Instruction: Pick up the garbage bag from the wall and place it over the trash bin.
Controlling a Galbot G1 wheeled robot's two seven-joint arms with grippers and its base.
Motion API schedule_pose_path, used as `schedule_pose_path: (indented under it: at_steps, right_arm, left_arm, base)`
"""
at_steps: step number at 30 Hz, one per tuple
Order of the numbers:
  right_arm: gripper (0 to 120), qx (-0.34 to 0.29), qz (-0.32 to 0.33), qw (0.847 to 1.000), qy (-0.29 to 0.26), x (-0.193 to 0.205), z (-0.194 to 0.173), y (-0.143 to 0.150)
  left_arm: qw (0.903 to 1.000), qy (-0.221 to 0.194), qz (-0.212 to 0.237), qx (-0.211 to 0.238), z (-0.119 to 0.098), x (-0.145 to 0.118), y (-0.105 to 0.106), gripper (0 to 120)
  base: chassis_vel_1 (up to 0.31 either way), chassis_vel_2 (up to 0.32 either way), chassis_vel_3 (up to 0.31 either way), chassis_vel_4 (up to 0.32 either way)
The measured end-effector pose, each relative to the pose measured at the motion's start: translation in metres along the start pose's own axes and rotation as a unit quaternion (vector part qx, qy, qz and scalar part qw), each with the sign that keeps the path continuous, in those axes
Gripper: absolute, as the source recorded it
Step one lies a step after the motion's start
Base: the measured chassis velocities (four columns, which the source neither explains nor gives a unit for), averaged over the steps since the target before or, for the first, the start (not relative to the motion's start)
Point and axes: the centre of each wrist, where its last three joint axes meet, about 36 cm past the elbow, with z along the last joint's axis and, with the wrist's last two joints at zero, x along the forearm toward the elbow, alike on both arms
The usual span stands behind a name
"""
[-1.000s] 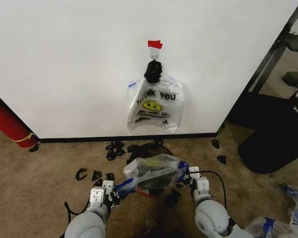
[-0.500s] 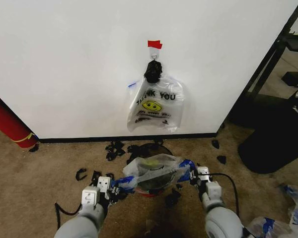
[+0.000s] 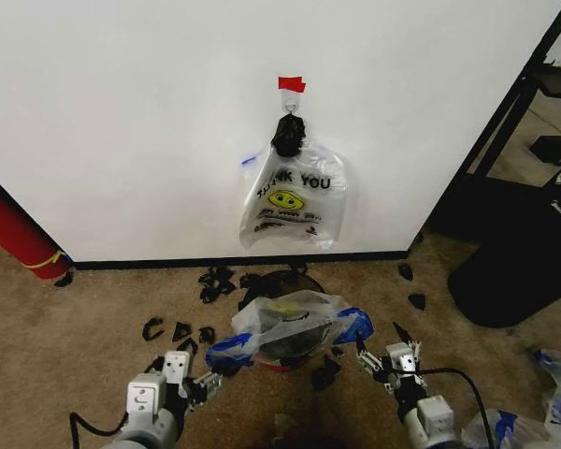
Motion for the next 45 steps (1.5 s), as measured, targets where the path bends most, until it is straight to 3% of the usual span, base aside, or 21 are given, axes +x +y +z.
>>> schedule_pose_path:
  at_steps: [1, 5, 10, 12, 16, 17, 20, 23, 26, 30, 35, 39, 45]
  right_arm:
    - [98, 0.0, 0.0, 1.0, 0.0, 0.0, 0.0, 0.0]
    - [100, -0.025, 0.013, 0.996, -0.087, -0.009, 0.005, -0.012]
    - [100, -0.043, 0.022, 0.99, -0.133, -0.021, 0.004, -0.014]
    - [100, -0.051, 0.041, 0.987, -0.149, -0.017, 0.003, -0.016]
    - [100, -0.062, 0.094, 0.98, -0.164, 0.008, -0.006, -0.024]
    - [100, -0.062, 0.094, 0.98, -0.164, 0.008, -0.006, -0.024]
    - [100, -0.081, 0.122, 0.971, -0.187, 0.019, -0.016, -0.038]
    - [100, -0.097, 0.152, 0.959, -0.22, 0.033, -0.023, -0.052]
    - [100, -0.099, 0.16, 0.955, -0.228, 0.039, -0.025, -0.055]
    - [100, -0.095, 0.167, 0.951, -0.242, 0.068, -0.022, -0.051]
    - [100, -0.081, 0.161, 0.949, -0.259, 0.078, -0.016, -0.041]
    - [100, -0.084, 0.161, 0.948, -0.261, 0.08, -0.018, -0.036]
    - [100, -0.115, 0.153, 0.946, -0.261, 0.077, -0.025, -0.026]
  left_arm:
    - [1.0, 0.0, 0.0, 0.0, 0.0, 0.0, 0.0, 98]
    - [0.9923, -0.1, 0.07, 0.021, -0.019, -0.007, 0.003, 100]
    - [0.984, -0.143, 0.105, 0.018, -0.029, -0.012, 0.005, 100]
    - [0.9823, -0.148, 0.115, 0.005, -0.038, -0.029, 0.007, 100]
    - [0.9848, -0.094, 0.145, -0.011, -0.072, -0.082, 0.014, 100]
    - [0.9848, -0.094, 0.145, -0.011, -0.072, -0.082, 0.014, 100]
    - [0.9823, -0.06, 0.173, -0.037, -0.094, -0.118, 0.011, 100]
    - [0.9779, -0.02, 0.2, -0.059, -0.103, -0.15, 0.008, 100]
    - [0.9762, -0.009, 0.207, -0.063, -0.105, -0.159, 0.006, 100]
    - [0.9659, 0.051, 0.238, -0.086, -0.117, -0.189, -0.007, 98]
    - [0.968, 0.07, 0.22, -0.099, -0.119, -0.218, -0.018, 96]
    - [0.9712, 0.082, 0.203, -0.094, -0.116, -0.234, -0.025, 88]
    - [0.9742, 0.098, 0.187, -0.079, -0.118, -0.26, -0.029, 64]
  base:
    - [0.0, 0.0, 0.0, 0.0]
    - [0.0, 0.0, 0.0, 0.0]
    - [0.0, 0.0, 0.0, 0.0]
    - [0.0, 0.0, 0.0, 0.0]
    - [0.0, 0.0, 0.0, 0.0]
    - [0.0, 0.0, 0.0, 0.0]
    - [0.0, 0.0, 0.0, 0.0]
    - [0.0, 0.0, 0.0, 0.0]
    - [0.0, 0.0, 0.0, 0.0]
    - [0.0, 0.0, 0.0, 0.0]
    - [0.0, 0.0, 0.0, 0.0]
    - [0.0, 0.0, 0.0, 0.0]
    - [0.0, 0.0, 0.0, 0.0]
